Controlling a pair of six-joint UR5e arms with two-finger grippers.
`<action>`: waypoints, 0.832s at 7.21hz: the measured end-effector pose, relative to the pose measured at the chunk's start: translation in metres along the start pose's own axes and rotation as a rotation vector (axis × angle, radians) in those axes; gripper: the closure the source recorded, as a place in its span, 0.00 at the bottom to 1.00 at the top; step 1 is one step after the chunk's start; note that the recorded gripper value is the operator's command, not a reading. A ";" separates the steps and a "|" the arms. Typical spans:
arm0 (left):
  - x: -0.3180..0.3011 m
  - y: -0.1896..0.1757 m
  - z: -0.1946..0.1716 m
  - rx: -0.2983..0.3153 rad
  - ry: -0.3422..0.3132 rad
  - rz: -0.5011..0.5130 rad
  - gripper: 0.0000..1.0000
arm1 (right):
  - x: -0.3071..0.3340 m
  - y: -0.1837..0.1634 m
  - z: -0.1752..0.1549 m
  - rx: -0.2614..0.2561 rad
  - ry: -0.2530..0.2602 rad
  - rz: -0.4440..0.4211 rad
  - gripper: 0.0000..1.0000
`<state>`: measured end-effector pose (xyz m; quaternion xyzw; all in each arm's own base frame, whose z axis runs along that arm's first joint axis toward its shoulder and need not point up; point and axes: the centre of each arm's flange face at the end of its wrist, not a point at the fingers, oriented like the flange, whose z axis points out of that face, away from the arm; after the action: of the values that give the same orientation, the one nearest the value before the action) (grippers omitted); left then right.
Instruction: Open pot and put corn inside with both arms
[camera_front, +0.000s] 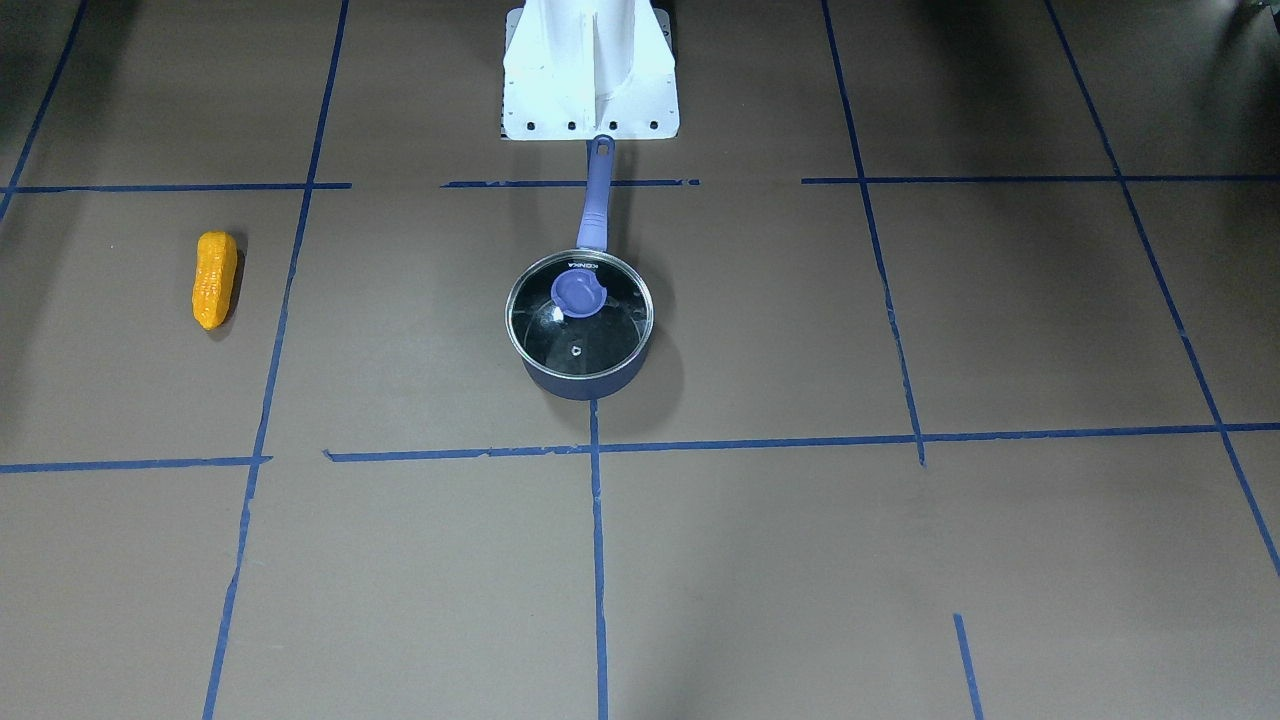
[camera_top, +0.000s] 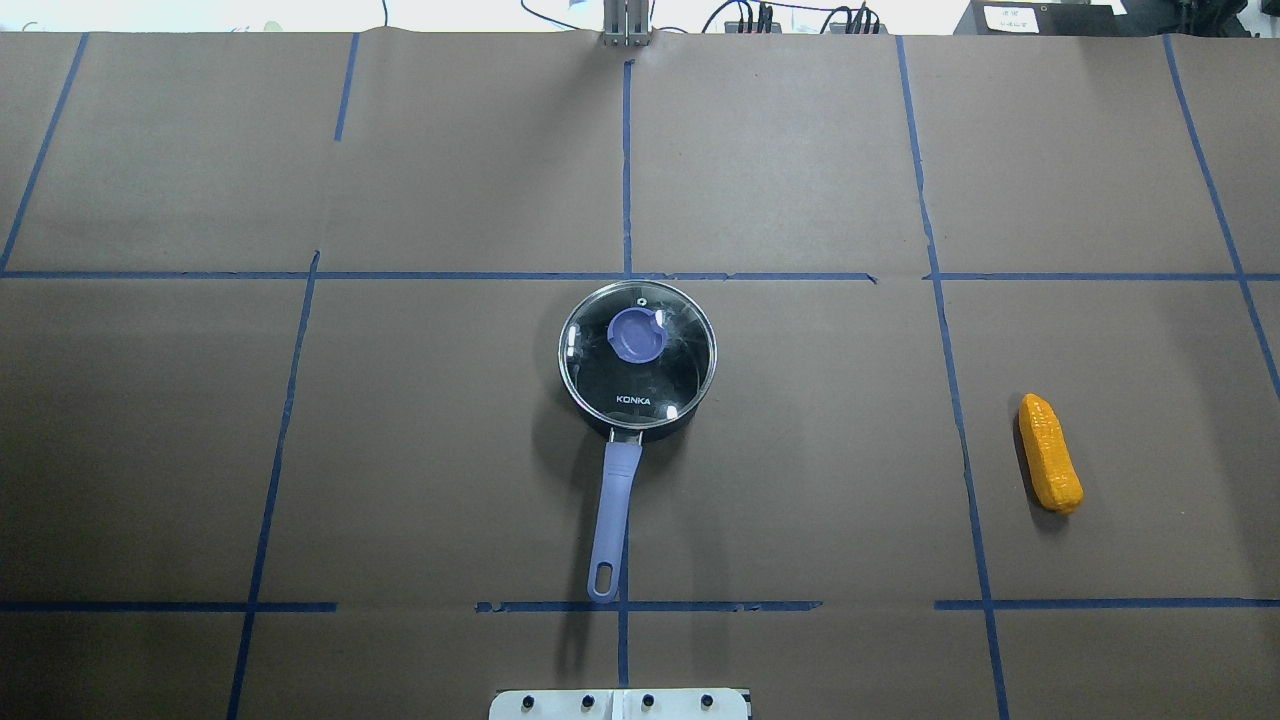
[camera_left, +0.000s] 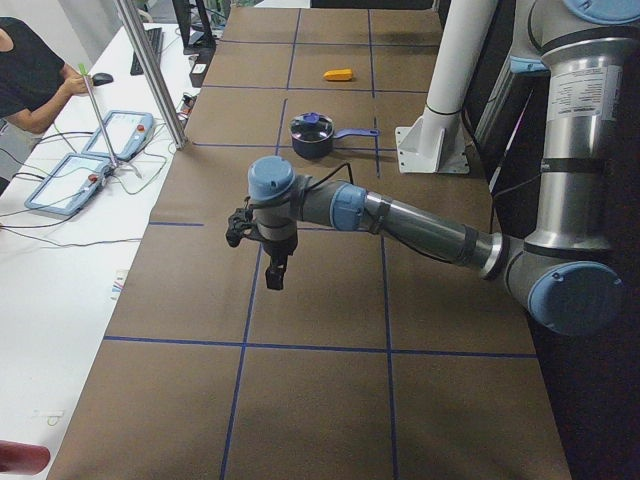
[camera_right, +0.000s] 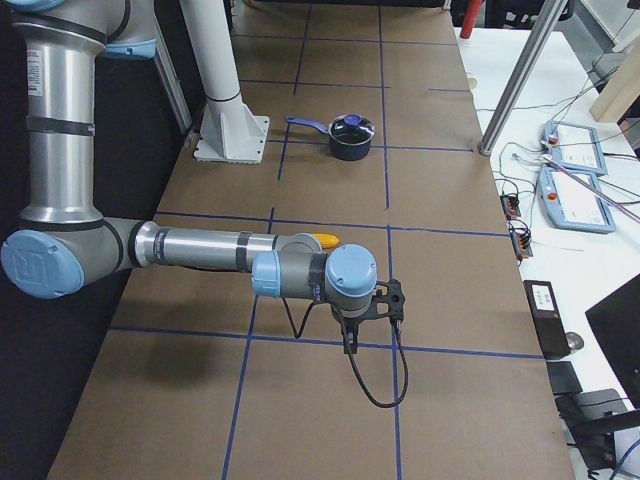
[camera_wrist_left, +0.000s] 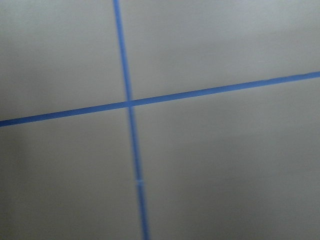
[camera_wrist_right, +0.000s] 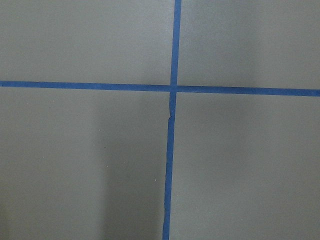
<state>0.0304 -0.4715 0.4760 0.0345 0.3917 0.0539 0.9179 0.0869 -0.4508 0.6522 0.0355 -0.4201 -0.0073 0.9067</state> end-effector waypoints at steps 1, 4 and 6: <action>0.079 0.002 0.004 -0.021 0.027 -0.039 0.00 | 0.000 0.000 0.000 -0.001 0.000 0.000 0.00; 0.330 0.001 0.031 -0.116 0.033 -0.147 0.00 | 0.001 -0.001 0.001 -0.001 0.001 0.000 0.00; 0.449 -0.018 0.025 -0.112 -0.009 -0.163 0.00 | 0.001 -0.001 0.001 -0.002 0.002 0.001 0.00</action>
<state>0.3582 -0.4334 0.1706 -0.0484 0.3854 0.0005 0.9215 0.0870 -0.4516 0.6539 0.0344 -0.4194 -0.0073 0.9071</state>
